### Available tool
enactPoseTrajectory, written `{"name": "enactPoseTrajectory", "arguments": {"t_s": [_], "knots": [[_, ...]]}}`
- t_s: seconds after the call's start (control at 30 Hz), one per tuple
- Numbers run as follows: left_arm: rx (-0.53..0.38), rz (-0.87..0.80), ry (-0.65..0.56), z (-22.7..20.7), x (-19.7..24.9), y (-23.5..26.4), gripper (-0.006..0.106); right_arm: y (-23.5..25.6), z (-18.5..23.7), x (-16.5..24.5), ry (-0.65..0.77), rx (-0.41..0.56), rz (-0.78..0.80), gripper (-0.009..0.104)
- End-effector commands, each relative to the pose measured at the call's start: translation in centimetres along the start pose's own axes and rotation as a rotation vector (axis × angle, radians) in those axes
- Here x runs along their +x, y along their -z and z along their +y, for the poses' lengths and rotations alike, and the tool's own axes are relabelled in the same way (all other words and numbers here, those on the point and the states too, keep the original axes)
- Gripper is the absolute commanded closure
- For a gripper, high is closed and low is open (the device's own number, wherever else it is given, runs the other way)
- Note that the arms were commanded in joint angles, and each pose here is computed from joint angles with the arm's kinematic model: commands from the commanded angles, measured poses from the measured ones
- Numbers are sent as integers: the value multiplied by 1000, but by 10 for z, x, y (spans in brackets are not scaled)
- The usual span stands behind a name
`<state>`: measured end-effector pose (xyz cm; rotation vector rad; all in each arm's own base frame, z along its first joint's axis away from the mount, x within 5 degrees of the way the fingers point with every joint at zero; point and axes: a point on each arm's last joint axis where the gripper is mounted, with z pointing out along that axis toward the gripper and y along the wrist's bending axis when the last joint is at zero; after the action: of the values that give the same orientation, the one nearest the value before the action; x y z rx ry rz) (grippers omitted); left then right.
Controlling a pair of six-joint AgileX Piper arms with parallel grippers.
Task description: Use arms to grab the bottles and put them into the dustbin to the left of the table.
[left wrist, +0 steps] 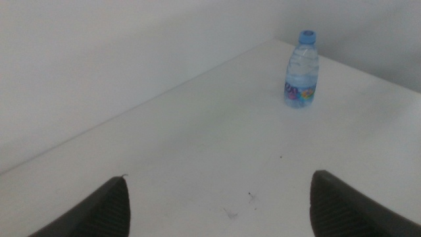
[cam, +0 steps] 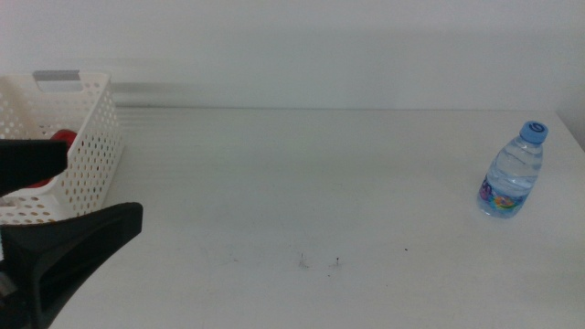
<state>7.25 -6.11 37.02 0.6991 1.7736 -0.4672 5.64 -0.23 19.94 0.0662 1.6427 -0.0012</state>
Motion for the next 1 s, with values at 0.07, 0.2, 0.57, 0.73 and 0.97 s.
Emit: {"name": "enactPoseTrajectory", "arguments": {"t_s": [0.07,0.2,0.57,0.73,0.97], "knots": [[-3,-34,18,0,-2,2,7,0,-1,0,9,9,-10,2],[-3,-35,18,0,-2,2,7,0,-1,0,9,9,-10,2],[-7,-41,16,0,-2,2,7,1,0,-10,80,11,-122,2],[-8,-41,15,0,-2,2,7,-5,0,-10,90,10,-90,2],[-8,-41,15,0,-2,2,7,-35,1,-11,111,-11,-25,2]]}}
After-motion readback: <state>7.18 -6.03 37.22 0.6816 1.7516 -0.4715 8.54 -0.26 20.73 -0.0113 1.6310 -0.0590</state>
